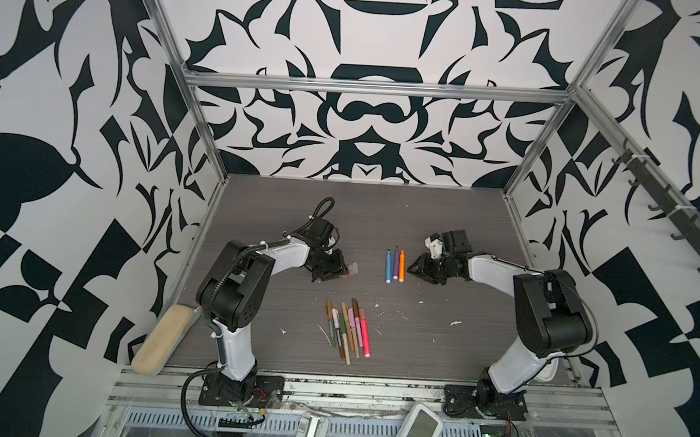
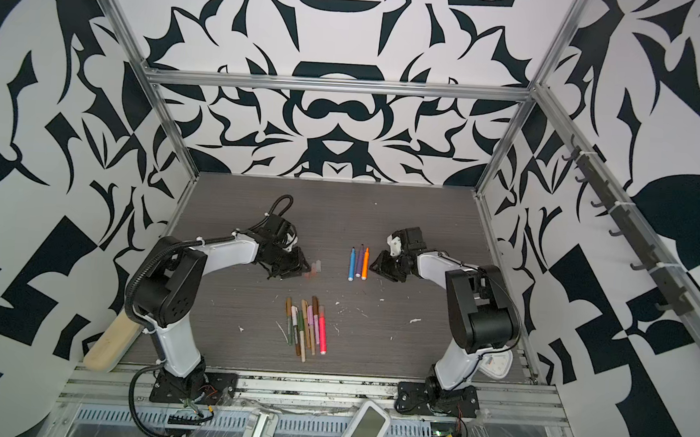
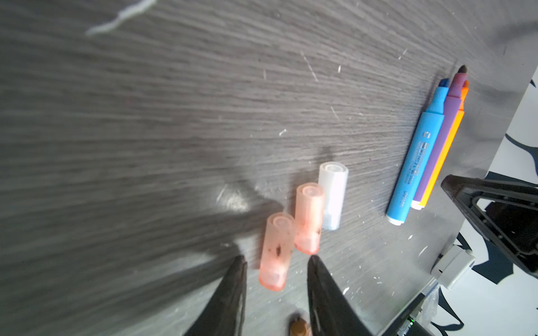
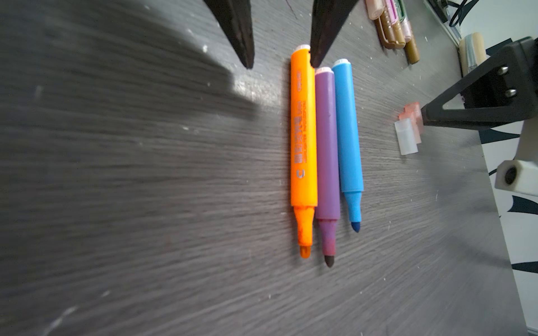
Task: Open the pen caps
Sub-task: 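Lay the uncapped orange highlighter beside the purple marker and open the right gripper, then raise the right gripper away from the laid markers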
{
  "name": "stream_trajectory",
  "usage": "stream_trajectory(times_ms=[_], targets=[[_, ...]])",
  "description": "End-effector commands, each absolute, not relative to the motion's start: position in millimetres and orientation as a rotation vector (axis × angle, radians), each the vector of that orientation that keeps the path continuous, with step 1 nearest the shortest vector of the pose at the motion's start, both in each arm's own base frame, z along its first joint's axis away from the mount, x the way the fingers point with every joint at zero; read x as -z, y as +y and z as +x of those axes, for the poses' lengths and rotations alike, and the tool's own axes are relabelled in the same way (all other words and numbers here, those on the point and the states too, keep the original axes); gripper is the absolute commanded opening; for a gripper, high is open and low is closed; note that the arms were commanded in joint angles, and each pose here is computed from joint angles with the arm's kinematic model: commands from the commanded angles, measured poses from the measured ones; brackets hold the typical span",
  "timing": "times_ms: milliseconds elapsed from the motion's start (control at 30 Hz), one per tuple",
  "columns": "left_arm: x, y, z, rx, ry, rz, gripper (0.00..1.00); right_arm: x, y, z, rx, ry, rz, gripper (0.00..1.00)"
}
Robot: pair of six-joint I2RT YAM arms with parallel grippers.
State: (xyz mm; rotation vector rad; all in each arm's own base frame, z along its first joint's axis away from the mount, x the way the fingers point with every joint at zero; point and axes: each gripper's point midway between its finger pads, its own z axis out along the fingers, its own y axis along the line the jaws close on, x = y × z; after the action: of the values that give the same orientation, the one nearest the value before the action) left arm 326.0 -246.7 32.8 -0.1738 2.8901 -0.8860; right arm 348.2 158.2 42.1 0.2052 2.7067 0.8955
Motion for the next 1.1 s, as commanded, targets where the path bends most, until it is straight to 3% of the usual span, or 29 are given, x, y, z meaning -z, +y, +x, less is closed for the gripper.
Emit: stream_trajectory(times_ms=[0, 1067], targets=[[-39, -248, 319, 0.928, 2.884, -0.188, 0.39, -54, 155, 348, -0.871, 2.683, 0.176, 0.35], [-28, -259, 322, 1.005, 2.900, -0.225, 0.39, -103, 158, 352, -0.904, 2.603, 0.153, 0.35]])
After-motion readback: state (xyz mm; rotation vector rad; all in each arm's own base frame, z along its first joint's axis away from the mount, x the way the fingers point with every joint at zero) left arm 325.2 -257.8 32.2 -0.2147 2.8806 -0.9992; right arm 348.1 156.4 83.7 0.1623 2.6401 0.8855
